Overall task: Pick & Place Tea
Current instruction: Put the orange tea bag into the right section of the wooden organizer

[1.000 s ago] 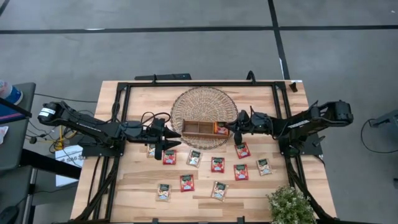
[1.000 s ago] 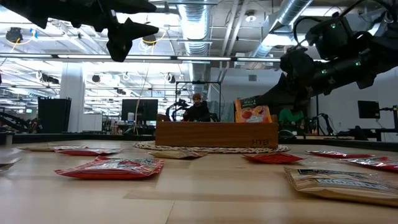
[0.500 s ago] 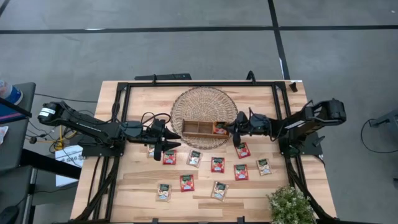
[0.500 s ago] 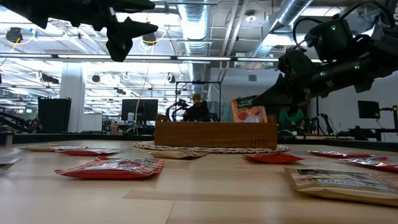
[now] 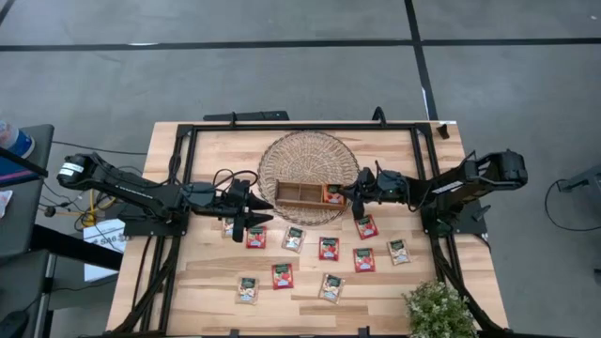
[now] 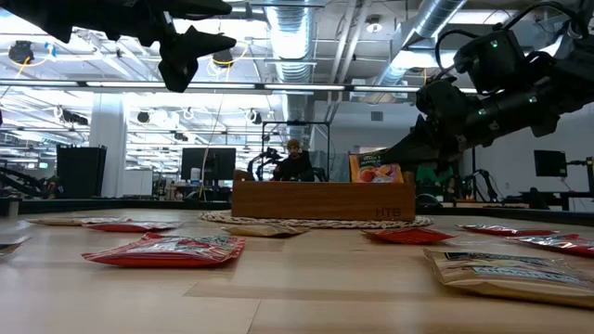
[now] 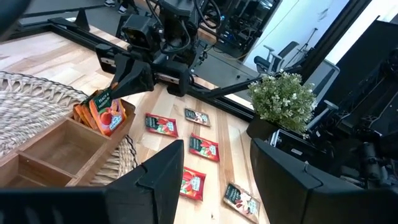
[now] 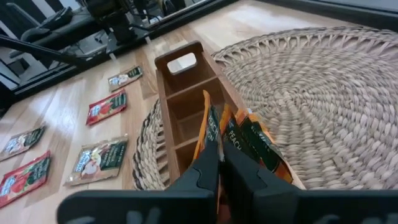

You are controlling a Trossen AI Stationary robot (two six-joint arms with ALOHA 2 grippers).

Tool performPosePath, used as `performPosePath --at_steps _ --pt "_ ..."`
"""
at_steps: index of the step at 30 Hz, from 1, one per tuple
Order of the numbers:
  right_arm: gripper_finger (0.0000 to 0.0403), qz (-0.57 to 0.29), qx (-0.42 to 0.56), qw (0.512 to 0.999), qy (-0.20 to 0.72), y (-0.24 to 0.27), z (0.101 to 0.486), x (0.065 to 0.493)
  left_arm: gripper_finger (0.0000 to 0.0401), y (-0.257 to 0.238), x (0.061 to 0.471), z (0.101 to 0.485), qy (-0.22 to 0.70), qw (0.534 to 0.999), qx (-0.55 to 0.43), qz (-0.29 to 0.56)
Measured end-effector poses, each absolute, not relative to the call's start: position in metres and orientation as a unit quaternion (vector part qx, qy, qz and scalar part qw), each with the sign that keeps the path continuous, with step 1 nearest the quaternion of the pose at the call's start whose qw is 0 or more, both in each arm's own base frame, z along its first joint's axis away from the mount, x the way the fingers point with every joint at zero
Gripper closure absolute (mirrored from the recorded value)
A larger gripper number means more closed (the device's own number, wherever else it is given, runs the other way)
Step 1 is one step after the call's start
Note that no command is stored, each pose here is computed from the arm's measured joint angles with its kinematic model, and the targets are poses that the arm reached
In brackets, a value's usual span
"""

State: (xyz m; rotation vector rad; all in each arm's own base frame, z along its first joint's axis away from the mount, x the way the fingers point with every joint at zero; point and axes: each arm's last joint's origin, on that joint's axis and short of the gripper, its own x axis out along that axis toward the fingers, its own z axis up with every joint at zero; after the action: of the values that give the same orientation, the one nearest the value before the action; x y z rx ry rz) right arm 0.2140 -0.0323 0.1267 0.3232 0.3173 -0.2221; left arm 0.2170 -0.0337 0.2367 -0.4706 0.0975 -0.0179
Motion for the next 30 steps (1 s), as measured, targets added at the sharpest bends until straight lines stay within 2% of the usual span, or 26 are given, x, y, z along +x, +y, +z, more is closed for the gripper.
performPosePath --at_steps 8,15,24,30 --pt "0.0332 -0.105 0.165 0.968 0.155 -0.032 0.127 0.214 0.0224 -0.034 0.217 0.237 0.048 0.971 -0.233 -0.009" --pt "0.0304 -0.093 0.166 0.971 0.144 -0.031 0.132 0.214 0.0224 -0.034 0.217 0.237 0.048 0.971 -0.233 -0.009" --pt "0.0305 -0.091 0.161 0.974 0.131 -0.029 0.151 0.204 0.0224 -0.034 0.217 0.237 0.049 0.972 -0.232 -0.009" --pt "0.0326 -0.109 0.157 0.971 0.141 -0.031 0.152 0.203 0.0224 -0.034 0.217 0.237 0.049 0.972 -0.230 -0.009"
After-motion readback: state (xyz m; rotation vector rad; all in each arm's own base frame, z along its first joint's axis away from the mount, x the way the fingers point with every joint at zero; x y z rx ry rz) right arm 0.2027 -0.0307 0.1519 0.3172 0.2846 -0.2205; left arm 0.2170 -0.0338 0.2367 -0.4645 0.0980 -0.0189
